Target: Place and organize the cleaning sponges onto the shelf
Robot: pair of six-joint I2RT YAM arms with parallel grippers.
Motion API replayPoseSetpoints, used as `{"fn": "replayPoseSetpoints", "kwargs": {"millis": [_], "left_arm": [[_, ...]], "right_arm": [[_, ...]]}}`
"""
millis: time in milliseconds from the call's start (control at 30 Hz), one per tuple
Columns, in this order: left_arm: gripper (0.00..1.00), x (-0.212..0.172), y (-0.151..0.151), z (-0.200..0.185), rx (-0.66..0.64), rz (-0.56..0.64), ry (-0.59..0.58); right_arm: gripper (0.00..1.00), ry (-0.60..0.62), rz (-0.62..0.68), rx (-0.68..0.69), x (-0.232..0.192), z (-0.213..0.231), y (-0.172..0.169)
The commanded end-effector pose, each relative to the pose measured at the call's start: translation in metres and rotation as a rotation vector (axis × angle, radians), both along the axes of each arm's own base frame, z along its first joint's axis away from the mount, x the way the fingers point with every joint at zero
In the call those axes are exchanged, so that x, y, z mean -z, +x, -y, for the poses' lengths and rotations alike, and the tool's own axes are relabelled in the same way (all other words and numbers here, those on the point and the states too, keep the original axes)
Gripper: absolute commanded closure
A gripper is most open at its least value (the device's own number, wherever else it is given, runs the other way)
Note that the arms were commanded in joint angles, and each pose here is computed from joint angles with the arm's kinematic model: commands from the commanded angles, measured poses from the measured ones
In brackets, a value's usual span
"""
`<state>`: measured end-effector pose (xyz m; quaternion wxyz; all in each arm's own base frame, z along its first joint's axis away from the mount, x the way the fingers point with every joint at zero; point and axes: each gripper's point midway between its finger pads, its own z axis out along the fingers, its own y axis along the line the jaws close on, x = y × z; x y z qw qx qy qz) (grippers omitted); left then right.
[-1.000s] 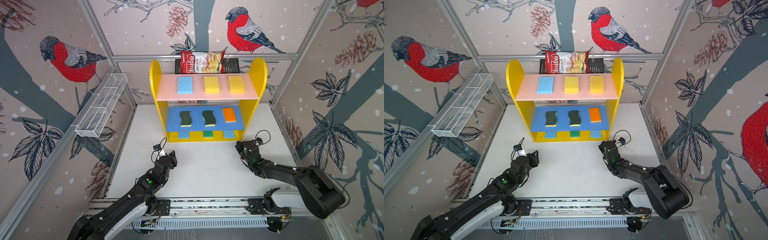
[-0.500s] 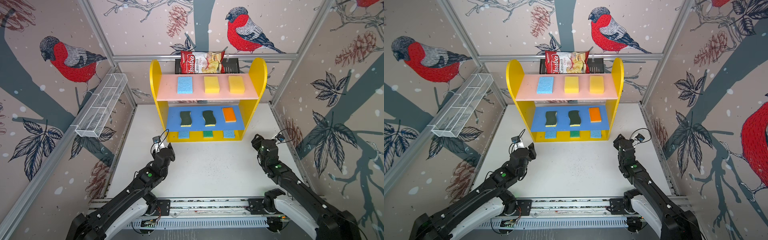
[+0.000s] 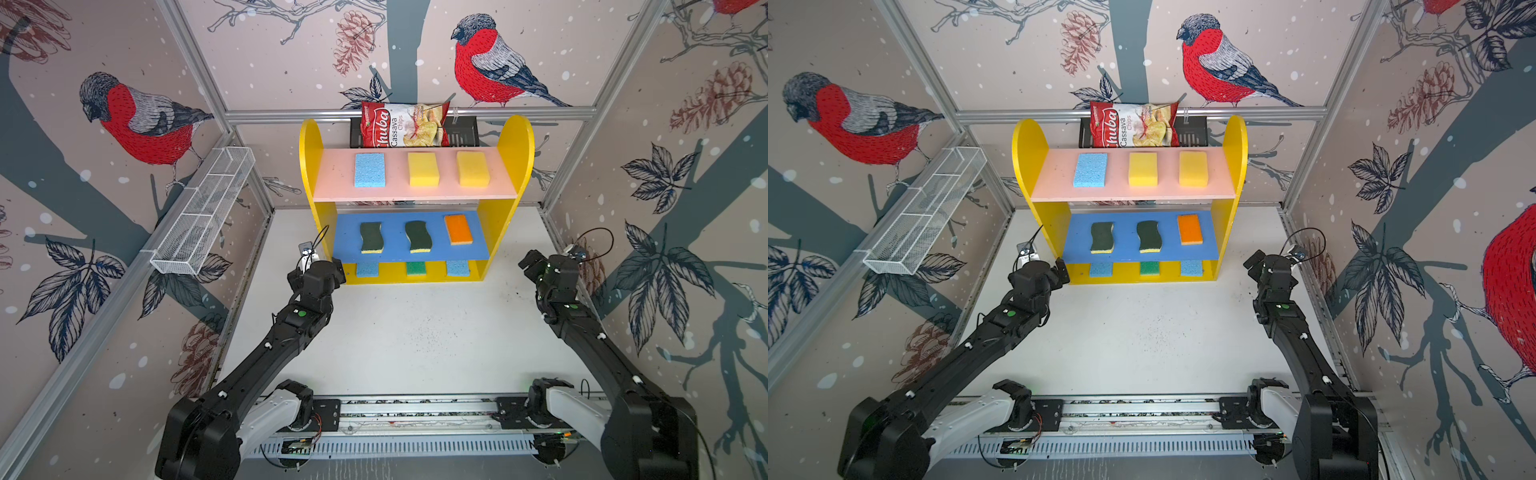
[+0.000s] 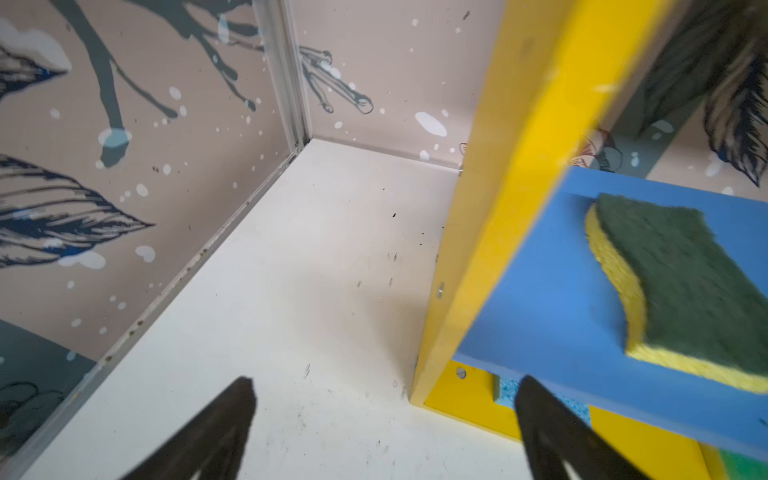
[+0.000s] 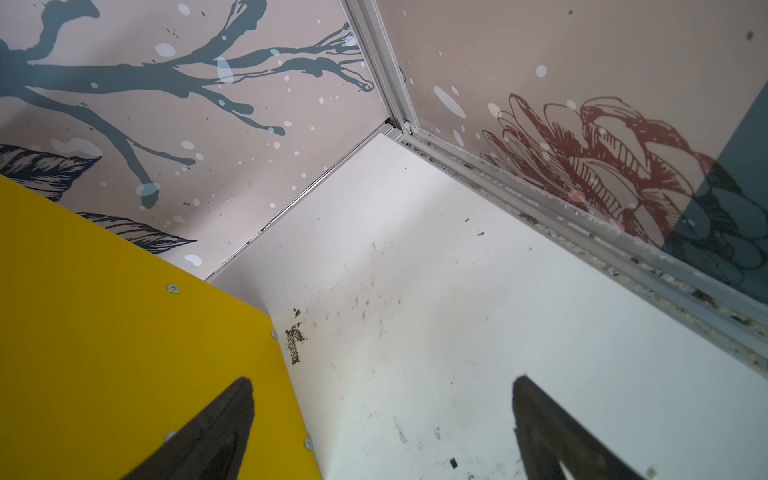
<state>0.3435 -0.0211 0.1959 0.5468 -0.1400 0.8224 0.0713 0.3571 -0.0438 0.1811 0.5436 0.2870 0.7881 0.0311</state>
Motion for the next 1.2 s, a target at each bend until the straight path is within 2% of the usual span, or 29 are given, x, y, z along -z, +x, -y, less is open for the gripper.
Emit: {"fn": "replayPoseSetpoints", "kwargs": {"millis": [0,100,167,433,667,833,933,1033,1167], "left_arm": [[0.02,0.003,0.016,-0.010,-0.004,0.013,0.027],[0.02,0.018,0.024,-0.021,-0.027,0.005,0.133],[0.02,0.032,0.029,-0.028,-0.038,-0.026,0.161],[0.02,0.059,0.032,-0.056,-0.095,-0.033,0.157],[0.03,0.073,0.027,-0.058,-0.038,0.060,0.096],[0.02,0.062,0.024,-0.062,-0.034,0.165,0.102],[0.03,0.052,0.023,-0.062,0.002,0.258,0.065],[0.03,0.050,0.027,-0.062,0.033,0.273,0.056],[0.03,0.049,0.016,-0.067,0.023,0.343,0.048]], "right_arm": [[0.02,-0.077,0.028,-0.065,-0.010,-0.002,0.016],[0.00,-0.111,0.008,-0.090,0.002,-0.003,0.026],[0.00,-0.125,-0.017,-0.102,0.012,-0.003,0.030],[0.00,-0.192,-0.021,-0.115,0.037,-0.001,0.037],[0.01,-0.266,0.042,-0.090,0.044,0.006,0.028],[0.01,-0.283,0.070,-0.101,0.054,0.004,0.025],[0.01,-0.305,0.076,-0.121,0.054,0.000,0.026],[0.01,-0.345,0.098,-0.116,0.049,0.000,0.026],[0.01,-0.369,0.153,-0.131,0.052,-0.005,0.020]]}}
